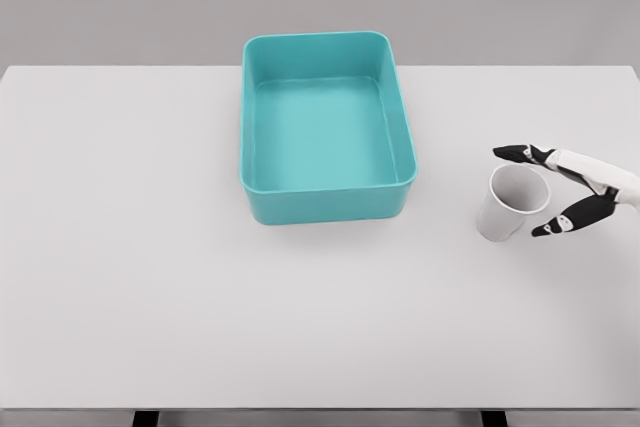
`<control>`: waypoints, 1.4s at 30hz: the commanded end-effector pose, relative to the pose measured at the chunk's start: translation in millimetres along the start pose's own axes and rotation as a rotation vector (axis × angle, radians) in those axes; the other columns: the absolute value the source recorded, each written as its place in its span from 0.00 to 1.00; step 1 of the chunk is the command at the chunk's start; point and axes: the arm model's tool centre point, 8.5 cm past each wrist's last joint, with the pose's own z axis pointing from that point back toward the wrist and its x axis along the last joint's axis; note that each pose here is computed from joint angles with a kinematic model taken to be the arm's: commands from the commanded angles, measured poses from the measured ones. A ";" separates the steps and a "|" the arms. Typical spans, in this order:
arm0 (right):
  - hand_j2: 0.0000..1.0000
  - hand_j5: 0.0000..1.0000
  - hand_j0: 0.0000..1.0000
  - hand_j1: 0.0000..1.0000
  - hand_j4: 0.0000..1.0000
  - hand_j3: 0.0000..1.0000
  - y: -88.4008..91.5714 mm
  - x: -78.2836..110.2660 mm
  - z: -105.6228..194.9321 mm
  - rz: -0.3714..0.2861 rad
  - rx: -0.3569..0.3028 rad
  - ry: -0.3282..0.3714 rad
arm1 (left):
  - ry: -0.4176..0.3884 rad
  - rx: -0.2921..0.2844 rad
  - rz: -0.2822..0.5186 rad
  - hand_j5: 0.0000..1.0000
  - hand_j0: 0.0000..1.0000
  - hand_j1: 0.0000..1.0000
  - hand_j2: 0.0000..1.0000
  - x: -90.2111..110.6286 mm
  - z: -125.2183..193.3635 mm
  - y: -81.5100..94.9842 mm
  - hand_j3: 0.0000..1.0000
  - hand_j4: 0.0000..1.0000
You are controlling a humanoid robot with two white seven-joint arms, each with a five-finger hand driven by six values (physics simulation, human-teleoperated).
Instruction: Put the paper cup into the basket with your right arm
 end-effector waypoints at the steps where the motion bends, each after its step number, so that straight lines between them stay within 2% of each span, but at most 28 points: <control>1: 1.00 1.00 1.00 1.00 1.00 1.00 0.4 0.9 -1.6 -0.009 -0.002 -0.004 | 0.000 0.000 0.000 1.00 1.00 1.00 1.00 -0.1 0.0 0.0 1.00 1.00; 16: 1.00 1.00 1.00 1.00 1.00 1.00 5.2 10.5 -9.9 -0.008 0.023 -0.023 | 0.000 0.000 0.000 1.00 1.00 1.00 1.00 -0.1 0.0 0.0 1.00 1.00; 29: 0.99 0.99 0.99 0.99 0.99 0.99 7.3 8.8 -12.7 -0.024 0.025 -0.011 | 0.000 0.000 0.000 1.00 1.00 1.00 1.00 -0.1 0.0 0.0 1.00 1.00; 31: 0.96 0.96 0.96 0.96 0.96 0.96 7.3 8.1 -12.5 -0.027 0.024 -0.007 | 0.000 0.000 0.000 1.00 1.00 1.00 1.00 -0.1 0.0 0.0 1.00 1.00; 34: 0.78 0.78 0.78 0.78 0.78 0.78 7.0 6.2 -12.6 -0.041 0.024 0.014 | 0.000 0.000 0.000 1.00 1.00 1.00 1.00 -0.1 0.0 0.0 1.00 1.00; 37: 0.77 0.77 0.77 0.77 0.77 0.77 6.3 6.7 -12.8 -0.042 0.020 0.011 | 0.000 0.000 0.000 1.00 1.00 1.00 1.00 -0.1 0.0 0.0 1.00 1.00; 42: 0.70 0.70 0.70 0.70 0.70 0.70 4.9 10.0 -17.7 -0.044 0.010 -0.009 | 0.000 0.000 0.000 1.00 1.00 1.00 1.00 -0.1 0.0 0.0 1.00 1.00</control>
